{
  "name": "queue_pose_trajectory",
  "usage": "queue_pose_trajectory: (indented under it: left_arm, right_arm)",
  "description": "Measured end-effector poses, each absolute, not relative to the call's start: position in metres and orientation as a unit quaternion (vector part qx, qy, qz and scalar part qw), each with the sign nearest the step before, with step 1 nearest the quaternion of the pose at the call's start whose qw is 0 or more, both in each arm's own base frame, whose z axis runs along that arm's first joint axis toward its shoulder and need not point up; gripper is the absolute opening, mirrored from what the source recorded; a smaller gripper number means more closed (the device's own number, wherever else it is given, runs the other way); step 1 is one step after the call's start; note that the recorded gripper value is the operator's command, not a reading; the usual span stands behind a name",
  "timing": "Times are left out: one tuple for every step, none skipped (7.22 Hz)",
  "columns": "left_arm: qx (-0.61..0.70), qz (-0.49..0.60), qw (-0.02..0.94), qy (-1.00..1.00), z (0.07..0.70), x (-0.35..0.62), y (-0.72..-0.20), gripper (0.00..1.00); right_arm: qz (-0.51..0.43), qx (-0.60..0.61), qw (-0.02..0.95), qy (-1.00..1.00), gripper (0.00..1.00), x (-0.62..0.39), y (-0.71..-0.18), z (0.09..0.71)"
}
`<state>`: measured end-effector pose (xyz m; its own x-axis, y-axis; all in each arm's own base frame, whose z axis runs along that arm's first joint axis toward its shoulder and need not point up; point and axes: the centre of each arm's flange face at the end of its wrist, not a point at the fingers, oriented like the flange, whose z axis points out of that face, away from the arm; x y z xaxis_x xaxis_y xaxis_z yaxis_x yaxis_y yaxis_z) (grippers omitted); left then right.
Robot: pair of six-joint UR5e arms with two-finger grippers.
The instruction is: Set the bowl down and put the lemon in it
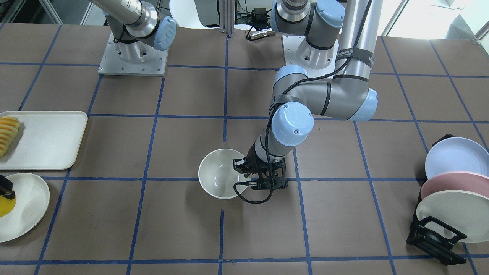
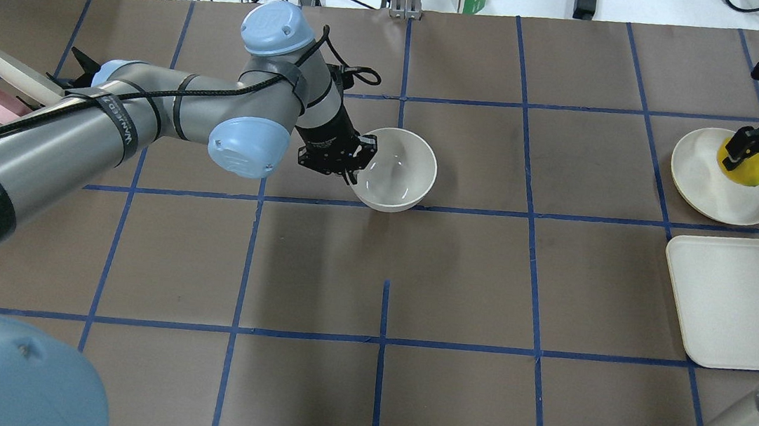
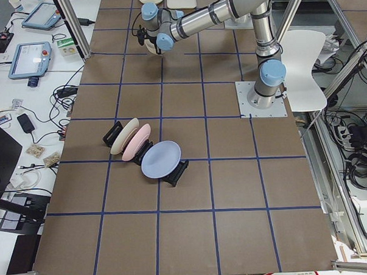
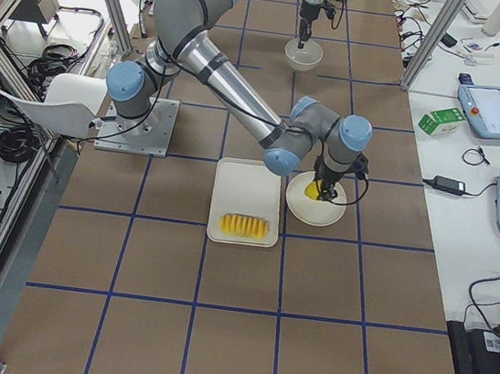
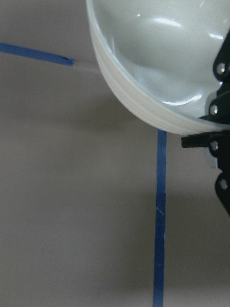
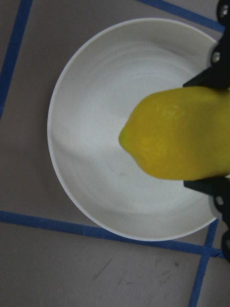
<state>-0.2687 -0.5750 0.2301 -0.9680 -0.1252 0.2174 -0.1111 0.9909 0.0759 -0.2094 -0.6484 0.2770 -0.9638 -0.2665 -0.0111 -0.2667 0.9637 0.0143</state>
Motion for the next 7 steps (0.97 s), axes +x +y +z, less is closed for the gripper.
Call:
queue_pose_trajectory:
  left_arm:
    - [0.058, -0.032, 0.112, -0.991, 0.223, -0.269, -0.577, 0.62]
    - [0.057, -0.031, 0.111, -0.992, 0.218, -0.27, -0.578, 1.0]
    - [0.057, -0.023, 0.111, -0.992, 0.221, -0.269, -0.581, 1.0]
    - [0.053, -0.007, 0.106, -0.993, 0.235, -0.263, -0.584, 1.0]
    - [0.047, 0.01, 0.093, -0.995, 0.256, -0.252, -0.587, 1.0]
    - [0.037, 0.019, 0.08, -0.996, 0.289, -0.24, -0.587, 1.0]
    - [0.018, 0.019, 0.059, -0.998, 0.326, -0.228, -0.583, 1.0]
  right_arm:
    - [0.002, -0.14, -0.003, 0.99, 0.22, -0.181, -0.64, 0.326]
    - [0.0, -0.134, -0.007, 0.991, 0.22, -0.145, -0.627, 0.37]
    - [-0.001, -0.119, -0.008, 0.993, 0.22, -0.104, -0.614, 0.406]
    - [-0.007, -0.101, -0.011, 0.995, 0.22, -0.053, -0.604, 0.432]
    - [-0.013, -0.082, -0.011, 0.997, 0.22, 0.001, -0.599, 0.444]
    - [-0.017, -0.061, -0.008, 0.998, 0.22, 0.058, -0.595, 0.447]
    - [-0.019, -0.043, -0.004, 0.999, 0.22, 0.11, -0.59, 0.445]
